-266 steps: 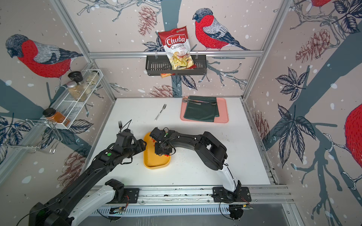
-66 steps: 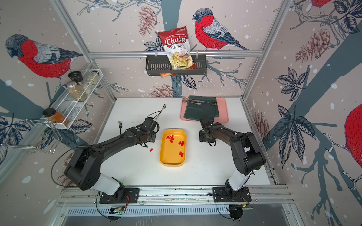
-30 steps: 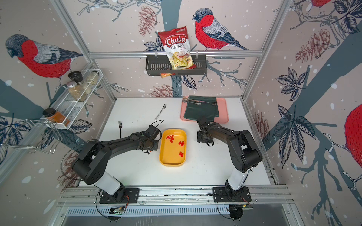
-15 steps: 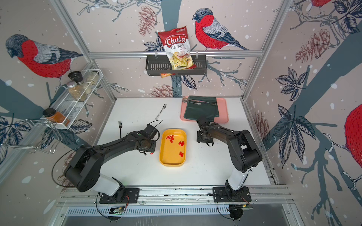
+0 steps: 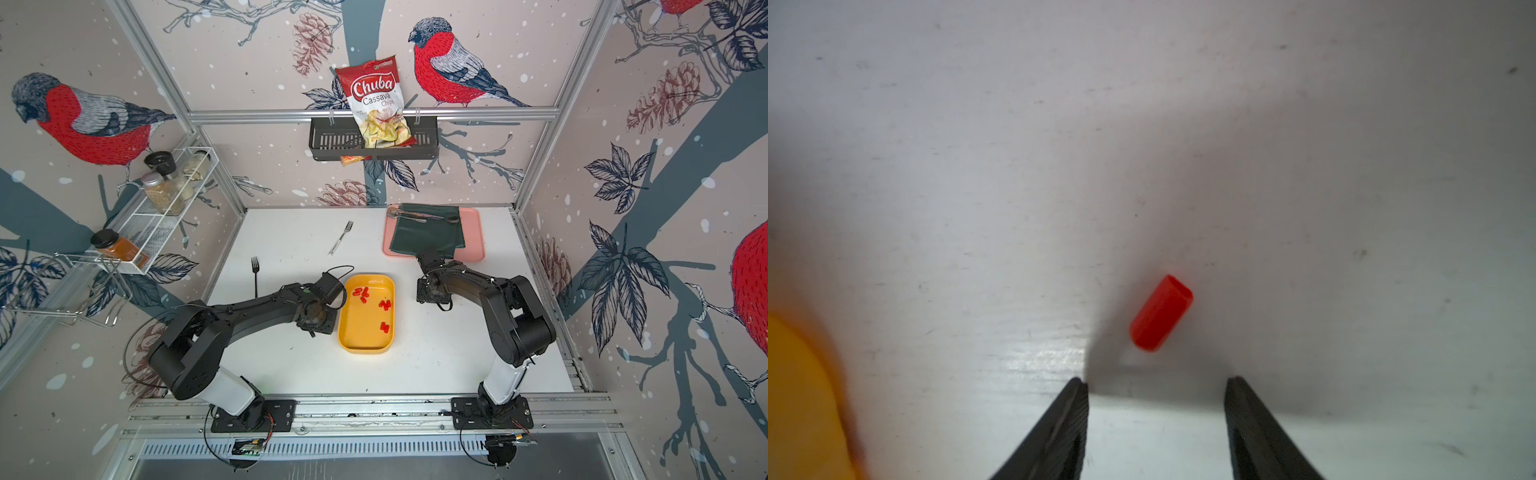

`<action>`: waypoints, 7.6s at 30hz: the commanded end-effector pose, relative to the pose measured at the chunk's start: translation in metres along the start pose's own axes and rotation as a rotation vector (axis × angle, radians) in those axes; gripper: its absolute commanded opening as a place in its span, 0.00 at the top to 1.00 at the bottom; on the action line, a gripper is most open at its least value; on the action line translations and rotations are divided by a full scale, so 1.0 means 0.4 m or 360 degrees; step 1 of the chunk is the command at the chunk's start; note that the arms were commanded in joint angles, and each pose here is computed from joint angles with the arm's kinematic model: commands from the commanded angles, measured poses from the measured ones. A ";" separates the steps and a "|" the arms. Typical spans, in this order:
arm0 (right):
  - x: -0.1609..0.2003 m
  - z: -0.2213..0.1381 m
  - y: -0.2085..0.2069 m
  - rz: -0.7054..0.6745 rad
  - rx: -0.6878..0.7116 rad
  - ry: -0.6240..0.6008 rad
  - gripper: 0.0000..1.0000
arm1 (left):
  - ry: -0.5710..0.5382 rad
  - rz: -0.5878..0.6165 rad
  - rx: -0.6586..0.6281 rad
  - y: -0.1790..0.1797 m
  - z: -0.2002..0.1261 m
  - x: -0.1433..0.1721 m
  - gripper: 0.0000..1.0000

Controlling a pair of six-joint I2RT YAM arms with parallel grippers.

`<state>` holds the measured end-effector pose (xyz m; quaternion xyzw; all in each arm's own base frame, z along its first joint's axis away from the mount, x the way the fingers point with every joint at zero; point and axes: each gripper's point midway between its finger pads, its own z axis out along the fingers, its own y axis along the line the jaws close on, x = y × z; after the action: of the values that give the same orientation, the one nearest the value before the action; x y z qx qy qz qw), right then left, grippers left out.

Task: Take the screw protection sleeves out of the storage box
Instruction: Pick up the screw protection sleeve from the center of the board, then place the screw protection sleeve at the center of the board, then pick up the screw protection sleeve from the storage box, then place the screw protection sleeve at the center of the board, then pick up the screw protection sleeve from the storage box.

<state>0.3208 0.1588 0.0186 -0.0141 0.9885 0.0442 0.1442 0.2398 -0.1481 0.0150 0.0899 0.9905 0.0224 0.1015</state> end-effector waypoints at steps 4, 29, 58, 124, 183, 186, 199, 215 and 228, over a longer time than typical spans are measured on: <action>0.001 0.003 0.008 0.0001 0.0001 -0.0001 0.43 | 0.0034 -0.0026 -0.0157 0.040 0.020 0.003 0.62; 0.002 0.016 0.030 -0.0046 0.0012 0.0023 0.44 | -0.0059 -0.0172 -0.0114 0.083 -0.009 -0.034 1.00; -0.054 -0.086 0.033 -0.0025 -0.0015 -0.0113 0.40 | -0.0440 -0.0480 0.0124 0.099 -0.136 -0.249 0.57; 0.001 -0.044 -0.060 0.0083 -0.0020 -0.0066 0.41 | -0.0145 -0.0536 0.0448 -0.276 -0.010 -0.261 1.00; -0.012 -0.239 0.308 -0.0146 -0.0385 -0.0088 0.39 | -0.0681 -0.0455 0.0492 -0.058 -0.266 -0.226 0.67; 0.008 -0.235 0.349 -0.0118 -0.0411 -0.0026 0.40 | -0.0711 -0.0463 0.0539 -0.066 -0.276 -0.206 0.67; 0.071 -0.119 0.407 -0.0026 -0.0291 0.0113 0.47 | -0.0713 -0.0477 0.0581 -0.071 -0.280 -0.168 0.69; 0.070 -0.031 0.406 0.0012 -0.0067 0.0161 0.56 | -0.0687 -0.0386 0.0601 -0.077 -0.255 -0.139 0.69; 0.066 -0.009 0.388 0.0019 0.0038 0.0157 0.62 | -0.0688 -0.0336 0.0622 -0.088 -0.256 -0.144 0.69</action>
<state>0.2902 0.3162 0.0309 -0.0095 0.9940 0.0467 0.0989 0.2634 -0.1922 0.1197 0.0001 0.9403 -0.1926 0.2807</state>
